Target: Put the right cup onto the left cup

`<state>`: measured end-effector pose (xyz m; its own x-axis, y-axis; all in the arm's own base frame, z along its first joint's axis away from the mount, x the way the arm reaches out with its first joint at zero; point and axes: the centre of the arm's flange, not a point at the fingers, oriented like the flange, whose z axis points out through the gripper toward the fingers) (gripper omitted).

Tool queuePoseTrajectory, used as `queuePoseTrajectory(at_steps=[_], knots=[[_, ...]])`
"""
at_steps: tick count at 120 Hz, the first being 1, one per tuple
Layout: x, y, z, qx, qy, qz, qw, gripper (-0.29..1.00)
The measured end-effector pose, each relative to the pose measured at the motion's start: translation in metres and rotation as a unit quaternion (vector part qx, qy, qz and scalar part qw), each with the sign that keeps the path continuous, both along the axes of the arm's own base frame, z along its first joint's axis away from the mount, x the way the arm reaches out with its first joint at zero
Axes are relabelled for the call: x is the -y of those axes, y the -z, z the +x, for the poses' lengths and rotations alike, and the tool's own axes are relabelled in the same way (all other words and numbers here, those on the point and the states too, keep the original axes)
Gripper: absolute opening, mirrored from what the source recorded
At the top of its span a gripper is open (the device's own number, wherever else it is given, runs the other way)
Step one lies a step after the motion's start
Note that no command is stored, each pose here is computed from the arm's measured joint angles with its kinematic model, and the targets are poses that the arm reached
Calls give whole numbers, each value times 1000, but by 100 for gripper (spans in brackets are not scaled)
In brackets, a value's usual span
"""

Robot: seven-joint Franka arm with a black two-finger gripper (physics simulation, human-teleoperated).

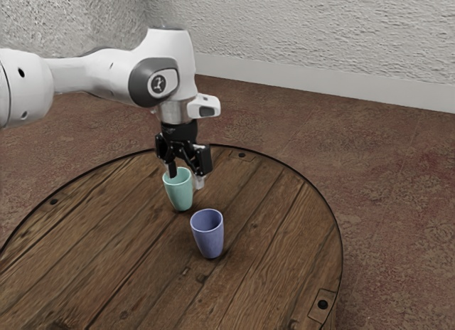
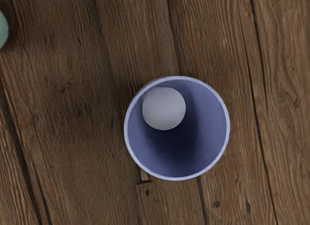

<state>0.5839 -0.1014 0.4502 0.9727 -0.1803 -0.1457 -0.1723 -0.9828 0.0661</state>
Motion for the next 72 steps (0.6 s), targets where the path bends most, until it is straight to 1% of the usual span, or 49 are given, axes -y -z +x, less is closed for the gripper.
queuePoseTrajectory(at_steps=[28, 72], knots=[[44, 43, -11, 4, 17, -14, 1000, 62], [60, 113, 7, 10, 3, -14, 1000, 53]])
